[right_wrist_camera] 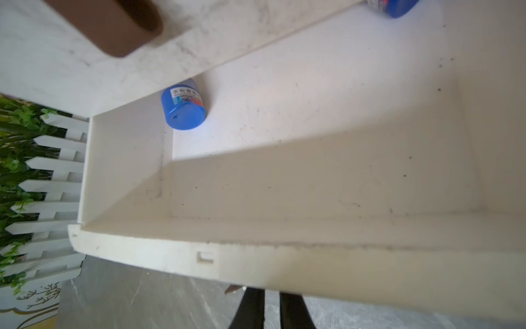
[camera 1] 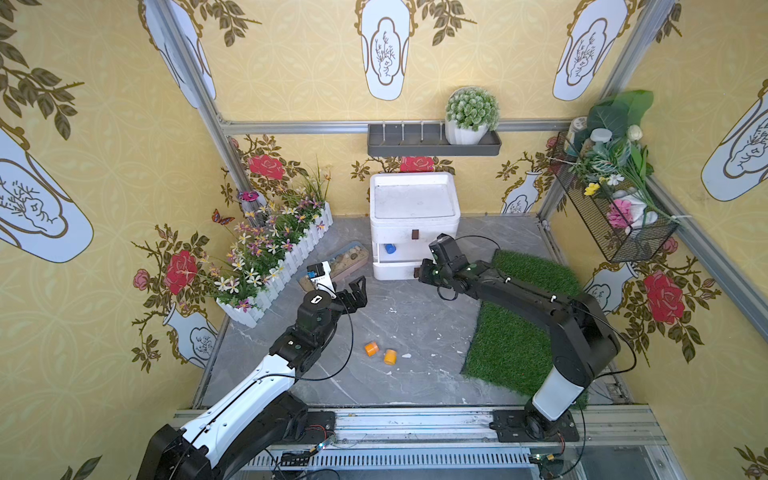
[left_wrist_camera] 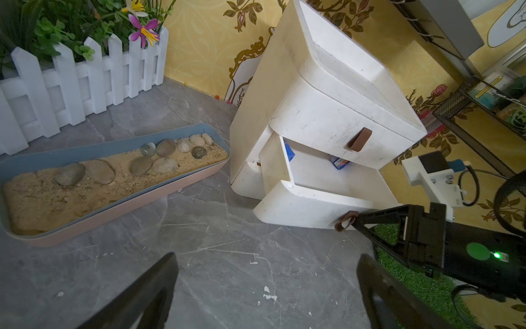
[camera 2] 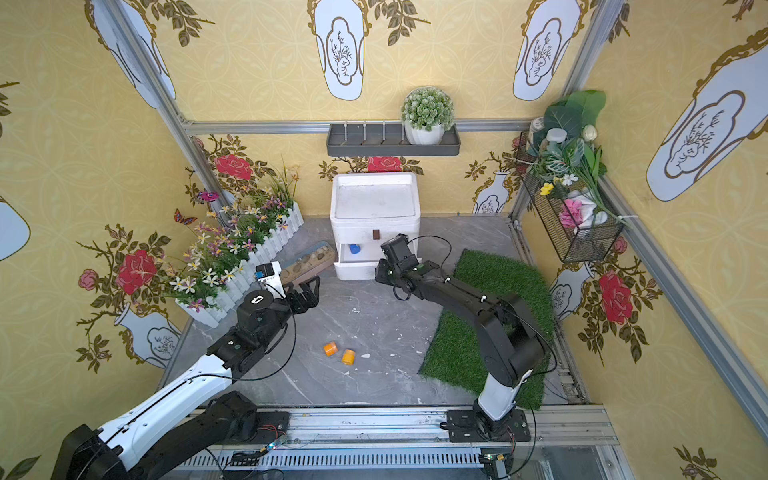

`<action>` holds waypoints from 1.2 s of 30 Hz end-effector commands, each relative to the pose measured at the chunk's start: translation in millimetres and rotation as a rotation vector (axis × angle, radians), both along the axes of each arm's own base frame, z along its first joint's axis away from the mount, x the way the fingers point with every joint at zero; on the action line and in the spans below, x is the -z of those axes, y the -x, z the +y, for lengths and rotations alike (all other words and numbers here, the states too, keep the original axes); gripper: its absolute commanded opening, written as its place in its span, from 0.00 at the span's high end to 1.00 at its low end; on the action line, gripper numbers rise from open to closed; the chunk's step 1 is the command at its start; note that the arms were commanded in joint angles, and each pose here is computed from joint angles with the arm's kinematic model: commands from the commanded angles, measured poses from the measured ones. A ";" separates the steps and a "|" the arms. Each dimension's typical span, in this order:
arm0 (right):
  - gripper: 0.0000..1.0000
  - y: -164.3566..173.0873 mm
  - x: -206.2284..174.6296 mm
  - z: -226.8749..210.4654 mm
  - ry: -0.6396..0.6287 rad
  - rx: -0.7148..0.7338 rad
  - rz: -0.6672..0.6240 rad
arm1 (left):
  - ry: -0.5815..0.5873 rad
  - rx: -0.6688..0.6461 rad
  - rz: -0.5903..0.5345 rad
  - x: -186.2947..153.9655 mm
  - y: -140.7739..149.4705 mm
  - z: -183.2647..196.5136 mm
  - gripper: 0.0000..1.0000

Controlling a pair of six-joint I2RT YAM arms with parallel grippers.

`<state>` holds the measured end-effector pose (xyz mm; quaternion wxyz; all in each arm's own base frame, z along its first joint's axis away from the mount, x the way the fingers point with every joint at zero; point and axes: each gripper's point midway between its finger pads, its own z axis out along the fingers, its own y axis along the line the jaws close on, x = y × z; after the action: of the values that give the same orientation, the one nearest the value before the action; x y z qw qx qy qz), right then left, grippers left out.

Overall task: Put the paint cans in the drawer according to color
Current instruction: Close the drawer of the storage box.

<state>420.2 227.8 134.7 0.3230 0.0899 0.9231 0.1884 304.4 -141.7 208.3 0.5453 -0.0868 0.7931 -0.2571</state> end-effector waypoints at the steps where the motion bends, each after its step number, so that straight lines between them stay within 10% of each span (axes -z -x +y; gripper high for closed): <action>1: 0.85 -20.0 -7.3 -6.7 0.012 0.066 -0.033 | -0.014 -0.016 -0.006 -0.6 -1.2 4.4 0.00; 18: 0.81 -80.0 -24.0 -17.2 -0.016 0.188 -0.100 | -0.028 -0.028 0.022 7.9 -7.6 9.5 0.00; 36: 0.86 -47.7 38.2 -16.4 -0.243 0.207 -0.015 | 0.001 -0.004 0.027 12.5 -6.0 4.4 0.00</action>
<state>448.5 206.4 82.2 0.3090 0.2032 0.8993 0.2334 309.6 -133.5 192.8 0.5329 -0.0957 0.8046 -0.2440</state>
